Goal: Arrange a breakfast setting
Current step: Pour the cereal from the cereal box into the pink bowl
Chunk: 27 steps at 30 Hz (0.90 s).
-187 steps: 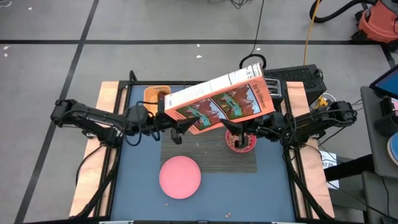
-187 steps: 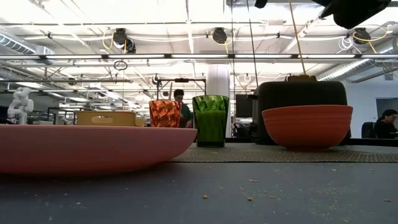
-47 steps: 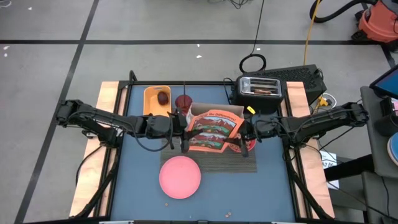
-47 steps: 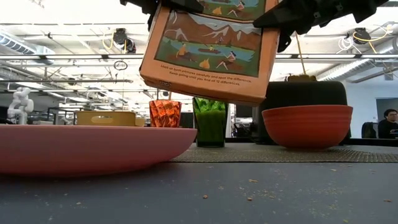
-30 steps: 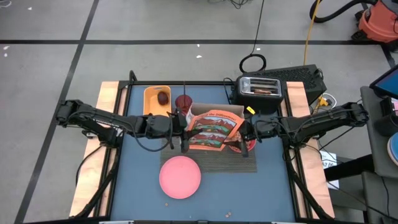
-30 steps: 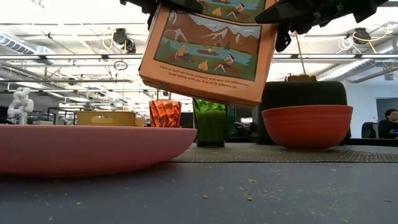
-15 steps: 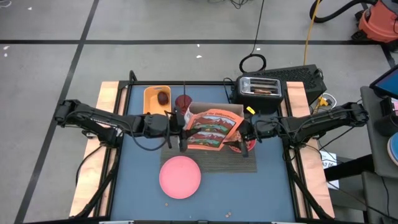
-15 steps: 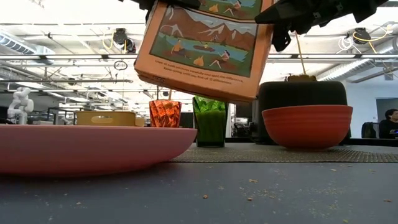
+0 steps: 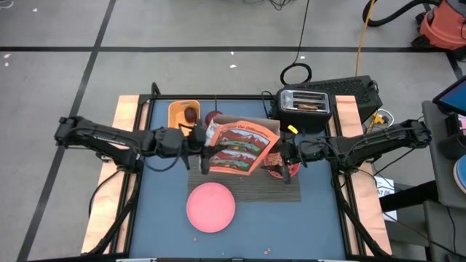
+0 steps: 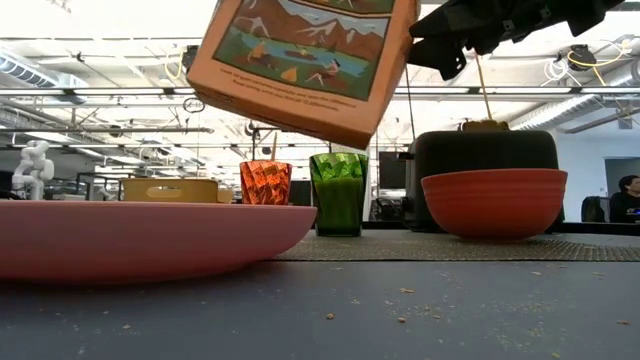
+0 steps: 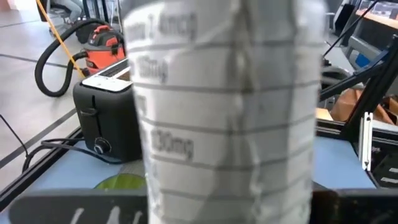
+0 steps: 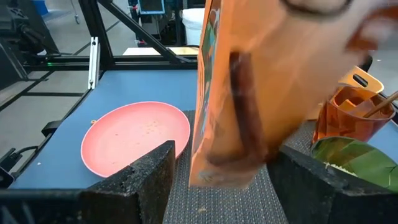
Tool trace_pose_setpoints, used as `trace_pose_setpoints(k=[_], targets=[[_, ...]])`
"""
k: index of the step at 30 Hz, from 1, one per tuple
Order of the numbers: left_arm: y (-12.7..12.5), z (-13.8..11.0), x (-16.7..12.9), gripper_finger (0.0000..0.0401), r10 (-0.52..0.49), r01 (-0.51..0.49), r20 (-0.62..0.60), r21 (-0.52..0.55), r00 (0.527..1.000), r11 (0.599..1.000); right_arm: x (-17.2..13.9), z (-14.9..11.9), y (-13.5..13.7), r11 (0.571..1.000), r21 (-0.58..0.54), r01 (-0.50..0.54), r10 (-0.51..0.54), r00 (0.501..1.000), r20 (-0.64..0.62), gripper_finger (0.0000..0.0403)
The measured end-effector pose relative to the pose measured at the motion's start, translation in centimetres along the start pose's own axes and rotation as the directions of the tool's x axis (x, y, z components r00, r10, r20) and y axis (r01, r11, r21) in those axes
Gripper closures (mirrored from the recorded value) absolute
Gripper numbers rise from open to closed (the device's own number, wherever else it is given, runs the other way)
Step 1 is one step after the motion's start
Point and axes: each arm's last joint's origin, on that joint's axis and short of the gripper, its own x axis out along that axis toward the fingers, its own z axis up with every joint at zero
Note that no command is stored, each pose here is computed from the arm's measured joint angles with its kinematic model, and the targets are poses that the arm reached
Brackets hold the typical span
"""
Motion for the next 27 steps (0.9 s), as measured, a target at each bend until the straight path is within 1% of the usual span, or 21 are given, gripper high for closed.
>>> trace_pose_setpoints(k=[4,7,13,16,19,21,24,27], targets=[[0.2,0.7,-0.9,0.0316,0.002,-0.002,0.027,-0.007,1.0,1.0,0.0,0.1,0.0,1.0,0.001,0.0,0.0,1.0,0.008,0.0161],[0.5,1.4,-2.0,0.0316,0.037,-0.036,0.064,-0.011,0.997,0.999,0.0,0.0,0.0,1.0,0.001,-0.003,0.003,1.0,0.003,0.0161],[1.7,2.7,-5.1,0.0317,0.183,-0.183,0.105,-0.017,0.977,0.983,0.0,0.0,0.0,1.0,0.001,-0.003,0.003,1.0,0.004,0.0161],[2.5,3.5,-7.1,0.0317,0.266,-0.264,0.144,-0.033,0.953,0.964,0.0,0.1,0.0,1.0,0.001,-0.003,0.003,1.0,0.007,0.0161],[3.2,3.9,-8.9,0.0317,0.364,-0.362,0.165,-0.046,0.917,0.931,0.0,0.1,0.0,1.0,0.001,-0.003,0.003,1.0,0.007,0.0161],[3.7,4.0,-10.1,0.0317,0.441,-0.441,0.166,-0.045,0.882,0.897,0.0,0.1,0.0,1.0,0.002,-0.003,0.003,1.0,0.01,0.0161],[4.4,4.1,-11.6,0.0317,0.554,-0.553,0.166,-0.06,0.815,0.831,0.0,0.1,0.0,1.0,0.002,-0.003,0.003,1.0,0.013,0.0161],[5.0,3.9,-12.6,0.0317,0.662,-0.662,0.152,-0.06,0.734,0.747,0.0,0.1,0.0,1.0,0.002,-0.003,0.003,1.0,0.015,0.0161]])
